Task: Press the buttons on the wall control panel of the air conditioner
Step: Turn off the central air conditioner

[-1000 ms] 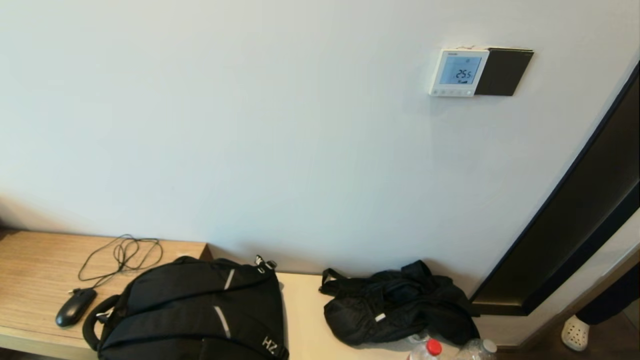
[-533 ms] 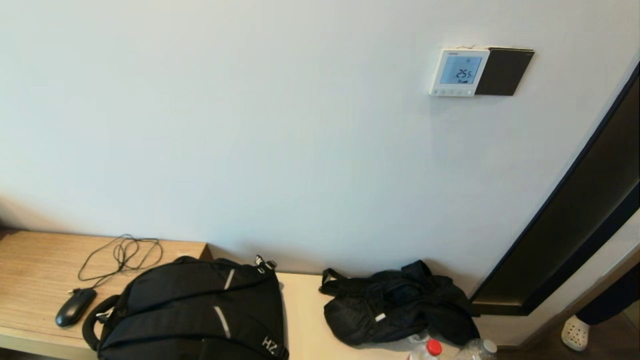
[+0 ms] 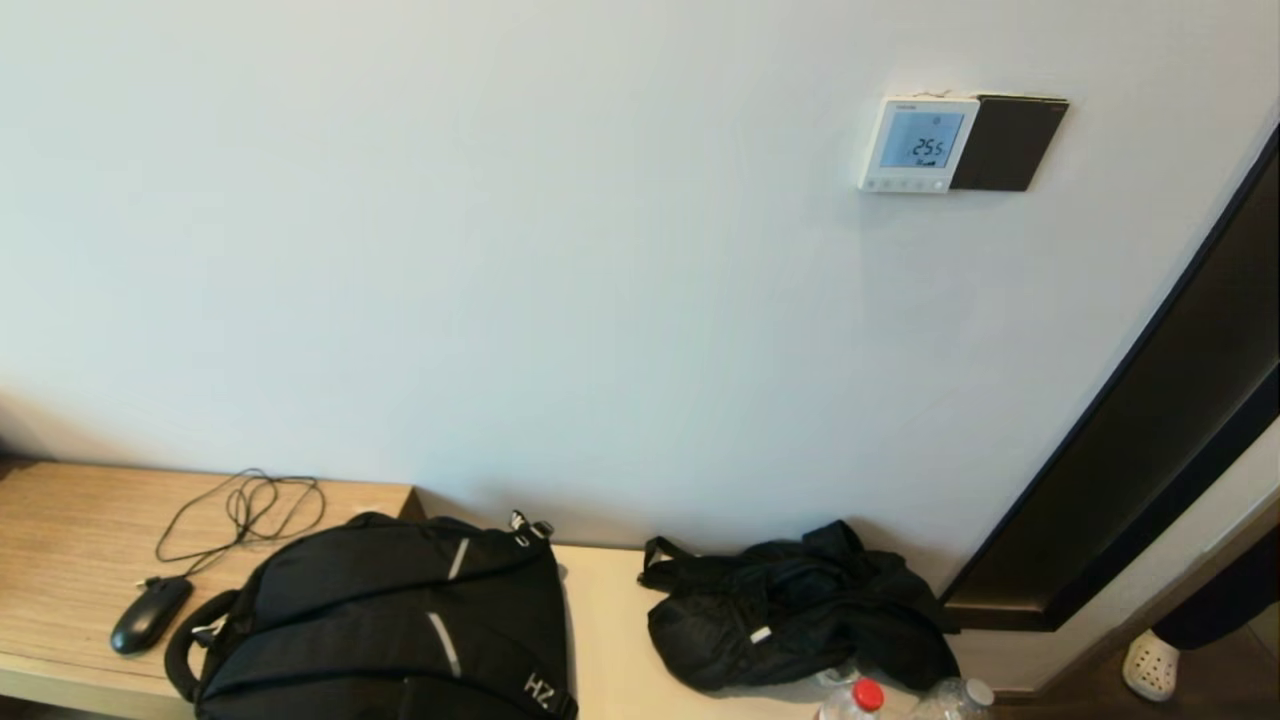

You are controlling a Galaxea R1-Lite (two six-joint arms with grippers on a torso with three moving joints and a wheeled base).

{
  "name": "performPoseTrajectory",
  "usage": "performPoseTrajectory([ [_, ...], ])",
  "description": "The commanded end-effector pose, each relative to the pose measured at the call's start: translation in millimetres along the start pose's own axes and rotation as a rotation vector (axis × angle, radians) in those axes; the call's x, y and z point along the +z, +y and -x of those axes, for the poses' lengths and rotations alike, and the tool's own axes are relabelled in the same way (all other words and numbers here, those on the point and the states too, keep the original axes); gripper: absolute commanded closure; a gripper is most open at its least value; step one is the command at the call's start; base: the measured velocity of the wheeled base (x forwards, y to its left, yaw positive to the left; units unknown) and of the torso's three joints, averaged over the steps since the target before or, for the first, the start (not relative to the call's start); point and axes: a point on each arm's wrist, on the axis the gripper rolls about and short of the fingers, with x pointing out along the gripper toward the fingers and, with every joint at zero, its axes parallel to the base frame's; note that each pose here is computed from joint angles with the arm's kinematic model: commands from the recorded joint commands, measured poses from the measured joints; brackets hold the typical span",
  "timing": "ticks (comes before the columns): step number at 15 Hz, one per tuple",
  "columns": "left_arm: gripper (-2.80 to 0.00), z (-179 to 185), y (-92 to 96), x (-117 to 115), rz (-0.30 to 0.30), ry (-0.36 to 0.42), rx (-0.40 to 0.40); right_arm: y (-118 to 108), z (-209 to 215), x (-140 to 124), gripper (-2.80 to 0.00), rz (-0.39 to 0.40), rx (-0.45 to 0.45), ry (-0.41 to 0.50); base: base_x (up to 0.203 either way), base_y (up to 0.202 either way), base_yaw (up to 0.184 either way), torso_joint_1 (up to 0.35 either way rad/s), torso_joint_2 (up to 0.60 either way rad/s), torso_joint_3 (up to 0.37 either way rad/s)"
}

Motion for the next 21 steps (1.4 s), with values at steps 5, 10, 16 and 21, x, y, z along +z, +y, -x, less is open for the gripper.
performPoseTrajectory([
  [5, 0.00, 0, 0.0, 0, 0.000, -0.001, 0.000, -4, -74, 13, 0.00, -0.008, -0.023, 0.032, 0.000, 0.000, 0.000, 0.000, 0.00, 0.000],
  [10, 0.00, 0, 0.0, 0, 0.000, 0.000, 0.001, 16, -140, 22, 0.00, -0.007, -0.021, 0.024, 0.000, 0.000, 0.000, 0.000, 0.00, 0.000],
  [16, 0.00, 0, 0.0, 0, 0.000, -0.001, 0.000, 41, -196, 22, 0.00, 0.000, -0.028, 0.038, 0.000, 0.000, 0.000, 0.000, 0.00, 0.000],
  [21, 0.00, 0, 0.0, 0, 0.000, 0.000, 0.001, 51, -224, 24, 0.00, 0.000, -0.045, 0.026, 0.000, 0.000, 0.000, 0.000, 0.00, 0.000],
])
